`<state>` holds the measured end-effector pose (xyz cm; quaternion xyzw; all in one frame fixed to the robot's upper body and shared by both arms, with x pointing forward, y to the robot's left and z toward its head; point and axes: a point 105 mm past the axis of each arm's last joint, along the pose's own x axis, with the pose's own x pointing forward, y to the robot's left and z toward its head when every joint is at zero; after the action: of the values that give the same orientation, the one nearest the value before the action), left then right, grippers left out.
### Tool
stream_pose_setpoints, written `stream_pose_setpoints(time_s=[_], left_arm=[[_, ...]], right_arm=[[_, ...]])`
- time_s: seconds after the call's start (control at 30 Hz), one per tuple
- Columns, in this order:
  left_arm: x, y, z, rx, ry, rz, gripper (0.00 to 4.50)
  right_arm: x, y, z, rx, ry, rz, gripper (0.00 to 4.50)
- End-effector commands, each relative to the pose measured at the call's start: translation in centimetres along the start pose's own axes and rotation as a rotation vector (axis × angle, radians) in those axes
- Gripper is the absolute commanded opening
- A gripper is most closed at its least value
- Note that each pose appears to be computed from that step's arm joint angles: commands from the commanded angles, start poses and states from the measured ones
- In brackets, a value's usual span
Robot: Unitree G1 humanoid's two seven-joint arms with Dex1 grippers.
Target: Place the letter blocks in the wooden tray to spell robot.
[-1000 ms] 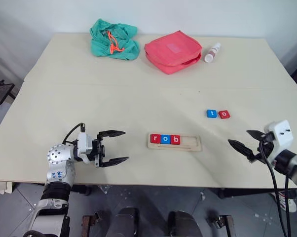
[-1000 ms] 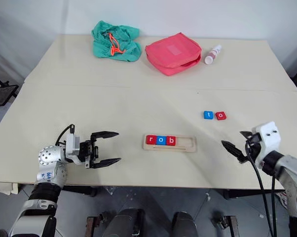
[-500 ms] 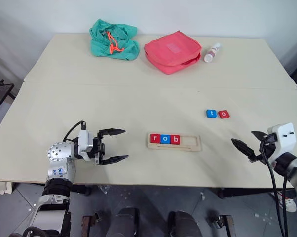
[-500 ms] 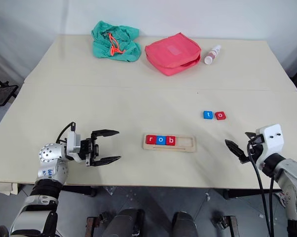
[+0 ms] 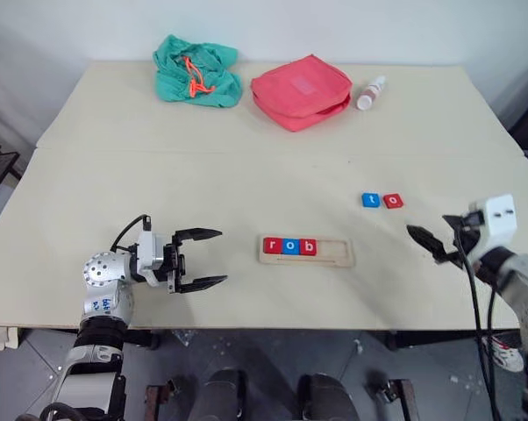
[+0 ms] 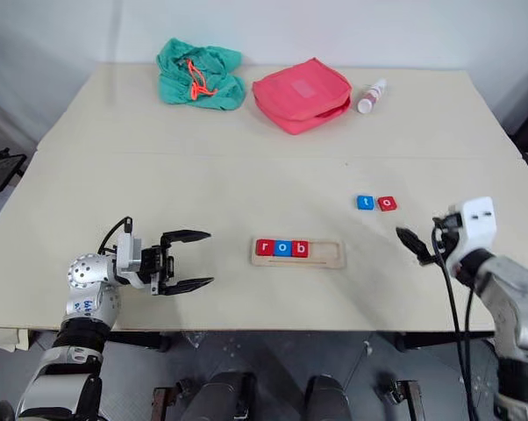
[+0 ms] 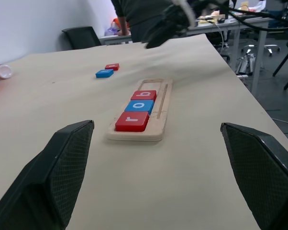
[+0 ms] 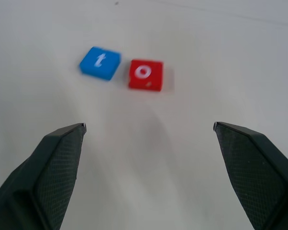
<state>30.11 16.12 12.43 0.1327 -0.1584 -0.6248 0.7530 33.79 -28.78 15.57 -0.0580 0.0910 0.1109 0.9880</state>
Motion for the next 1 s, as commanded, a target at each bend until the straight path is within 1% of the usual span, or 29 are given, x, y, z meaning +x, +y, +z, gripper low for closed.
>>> stream_pose_setpoints(time_s=[0.03,0.13,0.2,0.33,0.6,0.7,0.8,0.9,0.93,1.0], left_arm=[[0.1,0.1,0.6,0.031,-0.007,0.004,4.50],[0.2,0.0,0.7,0.035,-0.011,0.006,4.50],[0.1,-0.1,0.8,0.036,-0.011,0.009,4.50],[-0.1,-0.3,1.0,0.046,-0.006,0.026,4.50],[-0.3,-0.8,1.0,0.047,0.000,0.047,4.50],[-0.3,-0.9,1.0,0.047,0.000,0.050,4.50],[-0.3,-0.9,1.0,0.045,0.000,0.055,4.50],[-0.3,-0.9,0.9,0.043,0.000,0.054,4.50],[-0.2,-0.9,0.9,0.041,-0.001,0.053,4.50],[-0.2,-0.9,0.8,0.040,-0.001,0.049,4.50]], right_arm=[[2.1,-0.1,0.9,-0.020,-0.011,-0.039,4.46],[3.5,-0.1,1.2,-0.039,-0.010,-0.051,4.46],[4.5,-0.6,1.0,-0.018,0.000,-0.076,4.46],[6.7,-0.2,1.0,0.002,-0.001,-0.055,4.46],[7.9,-0.1,-0.5,-0.013,0.046,-0.054,4.46],[8.0,-0.3,-1.0,-0.008,0.069,-0.080,4.46],[8.1,-0.4,-1.3,0.012,0.083,-0.088,3.92],[7.9,0.0,-1.6,0.033,0.074,-0.076,2.88],[7.8,0.1,-1.8,0.041,0.077,-0.071,2.59],[7.6,0.4,-2.2,0.052,0.083,-0.063,1.85]])
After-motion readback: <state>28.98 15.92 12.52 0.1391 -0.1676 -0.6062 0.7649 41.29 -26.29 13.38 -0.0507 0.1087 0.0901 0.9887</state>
